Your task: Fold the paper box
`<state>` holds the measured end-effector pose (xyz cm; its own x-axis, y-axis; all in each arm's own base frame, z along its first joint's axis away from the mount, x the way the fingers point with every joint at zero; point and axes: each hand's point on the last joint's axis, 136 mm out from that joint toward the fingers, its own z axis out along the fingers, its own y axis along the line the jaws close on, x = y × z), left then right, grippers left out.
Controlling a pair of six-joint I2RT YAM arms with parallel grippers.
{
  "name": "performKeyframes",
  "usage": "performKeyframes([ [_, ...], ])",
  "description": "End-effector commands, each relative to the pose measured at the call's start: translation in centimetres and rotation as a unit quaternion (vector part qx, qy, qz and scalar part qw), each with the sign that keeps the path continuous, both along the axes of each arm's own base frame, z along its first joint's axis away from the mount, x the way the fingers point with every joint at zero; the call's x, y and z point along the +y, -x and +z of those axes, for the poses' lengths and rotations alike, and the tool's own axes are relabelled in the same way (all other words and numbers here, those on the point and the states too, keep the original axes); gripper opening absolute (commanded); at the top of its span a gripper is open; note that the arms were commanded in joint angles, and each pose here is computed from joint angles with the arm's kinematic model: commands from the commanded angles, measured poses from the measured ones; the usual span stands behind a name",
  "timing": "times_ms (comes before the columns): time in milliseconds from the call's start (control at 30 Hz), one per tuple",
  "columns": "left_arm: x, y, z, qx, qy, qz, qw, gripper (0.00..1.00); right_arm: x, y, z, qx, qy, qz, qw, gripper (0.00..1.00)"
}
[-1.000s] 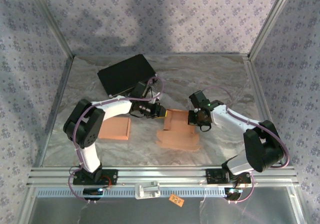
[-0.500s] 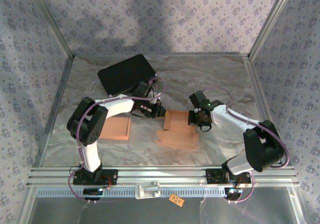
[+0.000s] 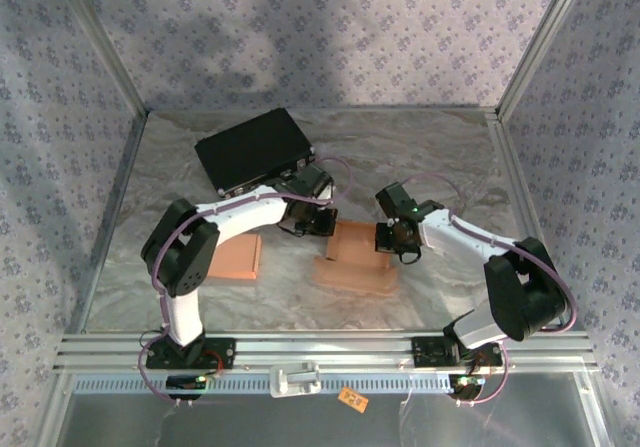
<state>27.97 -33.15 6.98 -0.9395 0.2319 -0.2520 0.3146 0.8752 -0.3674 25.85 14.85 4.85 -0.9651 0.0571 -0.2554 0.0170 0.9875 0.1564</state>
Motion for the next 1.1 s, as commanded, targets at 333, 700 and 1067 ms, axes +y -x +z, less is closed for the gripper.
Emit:
performKeyframes([
  [333,4.0,0.6,-1.0,-0.058,-0.220,0.051,0.973,0.00,1.6,-0.6,1.3,-0.021,-0.014,0.011,1.000,0.00],
  [700,1.8,0.0,-1.0,-0.025,-0.069,0.051,0.996,0.26,1.7,-0.4,1.3,-0.021,-0.023,0.016,0.999,0.00],
  [1067,1.5,-0.4,-2.5,0.015,-0.052,0.039,0.998,0.30,1.9,-0.4,1.3,-0.021,-0.027,0.014,0.999,0.00],
])
